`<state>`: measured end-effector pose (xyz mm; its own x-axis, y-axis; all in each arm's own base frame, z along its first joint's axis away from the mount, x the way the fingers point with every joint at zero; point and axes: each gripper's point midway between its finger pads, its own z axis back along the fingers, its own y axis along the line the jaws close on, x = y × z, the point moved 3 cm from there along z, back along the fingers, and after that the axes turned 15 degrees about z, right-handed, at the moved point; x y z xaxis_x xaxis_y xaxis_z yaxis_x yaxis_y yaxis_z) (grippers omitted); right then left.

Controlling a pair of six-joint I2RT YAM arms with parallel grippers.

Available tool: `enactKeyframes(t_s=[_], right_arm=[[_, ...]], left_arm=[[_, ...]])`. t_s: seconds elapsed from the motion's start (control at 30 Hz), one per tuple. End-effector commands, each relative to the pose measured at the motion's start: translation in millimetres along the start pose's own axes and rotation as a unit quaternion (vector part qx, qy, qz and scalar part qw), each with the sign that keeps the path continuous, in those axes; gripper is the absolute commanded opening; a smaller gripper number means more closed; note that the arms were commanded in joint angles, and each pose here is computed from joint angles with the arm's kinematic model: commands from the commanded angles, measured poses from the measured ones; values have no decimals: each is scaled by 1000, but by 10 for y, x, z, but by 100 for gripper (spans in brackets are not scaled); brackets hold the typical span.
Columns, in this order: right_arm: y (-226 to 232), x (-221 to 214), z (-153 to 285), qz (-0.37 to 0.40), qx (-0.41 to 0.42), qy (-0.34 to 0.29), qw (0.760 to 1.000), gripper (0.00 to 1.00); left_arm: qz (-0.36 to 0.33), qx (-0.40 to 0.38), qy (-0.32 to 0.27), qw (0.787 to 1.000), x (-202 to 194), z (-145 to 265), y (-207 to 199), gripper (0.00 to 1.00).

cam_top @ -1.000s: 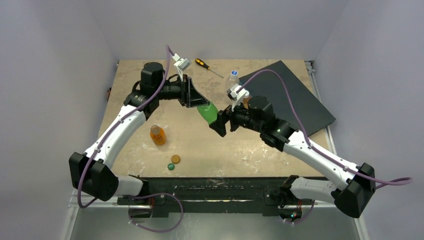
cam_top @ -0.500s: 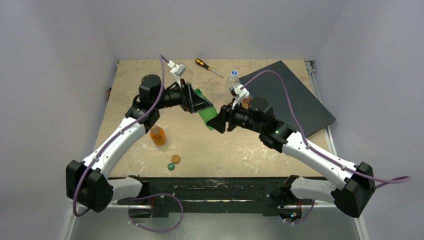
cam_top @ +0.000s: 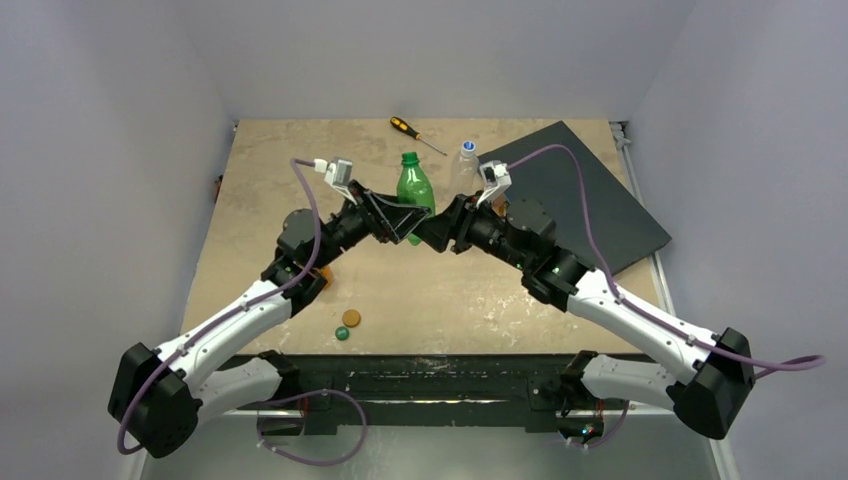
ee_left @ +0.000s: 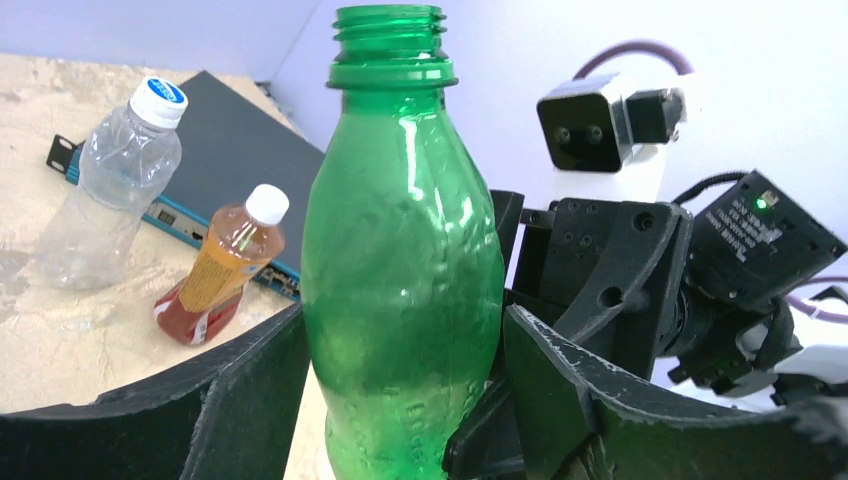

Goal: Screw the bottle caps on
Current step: Pick up the plastic bottle at the center of the board.

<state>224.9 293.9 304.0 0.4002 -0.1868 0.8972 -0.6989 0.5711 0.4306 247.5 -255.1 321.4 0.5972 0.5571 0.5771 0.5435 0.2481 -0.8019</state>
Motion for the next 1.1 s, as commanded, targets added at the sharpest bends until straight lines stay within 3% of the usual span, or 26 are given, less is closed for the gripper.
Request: enactKeyframes(t_s=[0.0,0.5,0.6,0.67,0.73,0.87,1.07], right_arm=[[161,340,67,-25,5,-89,996,24],[419,229,-35,-78,33,-114,990,22],[411,161,-59,-78,29,-104,991,26],[381,132,-59,-75,19,-98,992,41],[317,111,-52,-67,-6,-85,994,57],[174,39,34,-47,-55,-59,996,96],[82,-117,106,6,-66,-25,997,99]], left_arm=[[9,-38,-96,995,209,28,-213,67],[16,-53,-142,988,125,-11,-184,47],[3,-47,-144,989,136,-11,-172,35],[-17,-27,-136,990,145,-16,-140,27],[-50,0,-121,991,161,-17,-122,25],[-122,61,-82,987,236,42,-42,11],[-161,97,-58,981,466,257,102,7]])
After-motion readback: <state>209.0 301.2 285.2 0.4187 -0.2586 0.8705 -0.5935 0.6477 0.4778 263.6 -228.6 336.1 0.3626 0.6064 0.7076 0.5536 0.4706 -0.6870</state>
